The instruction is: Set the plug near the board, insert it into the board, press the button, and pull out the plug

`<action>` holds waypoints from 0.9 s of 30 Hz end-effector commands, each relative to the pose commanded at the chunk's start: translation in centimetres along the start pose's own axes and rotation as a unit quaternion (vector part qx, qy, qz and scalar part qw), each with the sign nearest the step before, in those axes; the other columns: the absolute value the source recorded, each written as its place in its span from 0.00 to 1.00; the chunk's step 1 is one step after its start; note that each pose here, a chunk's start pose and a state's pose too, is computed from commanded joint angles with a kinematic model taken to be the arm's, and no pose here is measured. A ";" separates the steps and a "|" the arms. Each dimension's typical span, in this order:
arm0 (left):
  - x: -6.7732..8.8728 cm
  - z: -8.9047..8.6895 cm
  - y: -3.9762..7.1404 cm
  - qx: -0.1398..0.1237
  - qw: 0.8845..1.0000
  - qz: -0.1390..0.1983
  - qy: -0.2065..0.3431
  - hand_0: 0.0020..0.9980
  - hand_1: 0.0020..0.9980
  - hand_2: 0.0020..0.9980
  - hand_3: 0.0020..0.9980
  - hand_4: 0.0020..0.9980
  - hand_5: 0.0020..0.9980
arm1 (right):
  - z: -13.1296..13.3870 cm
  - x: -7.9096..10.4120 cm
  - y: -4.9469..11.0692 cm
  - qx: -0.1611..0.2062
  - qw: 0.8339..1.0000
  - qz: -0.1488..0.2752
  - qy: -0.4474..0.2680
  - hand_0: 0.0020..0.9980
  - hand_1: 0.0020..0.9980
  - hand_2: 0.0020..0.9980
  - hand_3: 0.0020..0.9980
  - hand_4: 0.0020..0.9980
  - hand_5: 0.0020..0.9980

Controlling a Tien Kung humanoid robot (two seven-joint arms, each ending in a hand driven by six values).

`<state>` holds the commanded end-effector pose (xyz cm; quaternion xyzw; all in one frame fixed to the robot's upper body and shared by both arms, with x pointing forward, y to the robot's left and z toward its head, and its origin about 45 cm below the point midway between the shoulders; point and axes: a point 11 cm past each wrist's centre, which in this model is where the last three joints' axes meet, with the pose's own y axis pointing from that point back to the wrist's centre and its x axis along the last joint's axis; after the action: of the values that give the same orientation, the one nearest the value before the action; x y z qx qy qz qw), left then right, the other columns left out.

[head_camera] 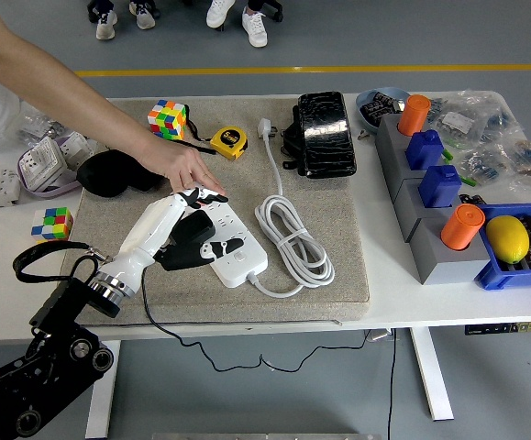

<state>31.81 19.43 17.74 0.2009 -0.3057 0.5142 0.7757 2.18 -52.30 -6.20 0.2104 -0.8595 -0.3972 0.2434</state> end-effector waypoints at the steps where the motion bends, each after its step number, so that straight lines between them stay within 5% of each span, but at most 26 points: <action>1: -0.2 0.6 0.0 0.003 1.000 -0.014 0.009 0.31 0.45 0.52 0.67 0.93 0.46 | 0.0 0.0 0.0 0.000 1.000 0.000 0.000 0.55 0.58 0.54 0.51 0.84 0.36; 3: -0.6 1.8 -0.1 0.012 0.998 -0.048 0.027 0.31 0.45 0.52 0.67 0.93 0.46 | -0.1 -0.1 0.0 0.000 1.000 -0.001 0.000 0.55 0.58 0.54 0.51 0.84 0.36; 4: -0.9 2.2 -0.1 0.018 0.997 -0.066 0.032 0.15 0.15 0.24 0.73 0.79 0.22 | -0.1 -0.1 0.0 0.000 1.000 -0.001 0.000 0.55 0.58 0.54 0.51 0.84 0.36; 9: -2.6 3.6 -0.1 0.061 0.984 -0.169 0.007 0.15 0.15 0.24 0.73 0.79 0.22 | -0.1 -0.1 0.0 0.000 1.000 -0.002 0.000 0.55 0.58 0.54 0.51 0.84 0.36; 10: -2.9 3.5 -0.1 0.072 0.981 -0.183 0.001 0.07 0.08 0.15 0.91 0.59 0.00 | -0.1 -0.1 0.0 0.000 1.000 -0.001 0.000 0.55 0.58 0.54 0.51 0.84 0.36; 13: -3.7 3.1 -0.1 0.107 0.969 -0.221 -0.023 0.07 0.08 0.15 0.91 0.59 0.00 | -0.1 0.0 0.0 0.000 1.000 -0.001 0.001 0.55 0.58 0.54 0.51 0.84 0.36; 15: -3.9 3.1 -0.1 0.114 0.967 -0.228 -0.030 0.07 0.08 0.15 0.91 0.59 0.00 | -0.1 0.1 0.0 0.000 1.000 -0.001 0.001 0.55 0.58 0.54 0.51 0.84 0.36; 16: -4.2 3.0 -0.1 0.120 0.964 -0.234 -0.035 0.06 0.09 0.15 0.95 0.75 0.00 | -0.1 0.1 0.0 0.000 1.000 -0.001 0.002 0.55 0.58 0.54 0.51 0.84 0.36; 27: -4.5 0.9 0.0 0.165 0.954 -0.239 -0.076 0.06 0.09 0.15 0.96 0.75 0.00 | -0.1 0.0 0.0 0.000 1.000 -0.001 0.001 0.55 0.58 0.54 0.51 0.84 0.36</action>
<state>30.27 15.86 15.37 0.4316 -0.2175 0.3399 0.8068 2.21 -52.38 -6.14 0.2117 -0.8591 -0.3972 0.2438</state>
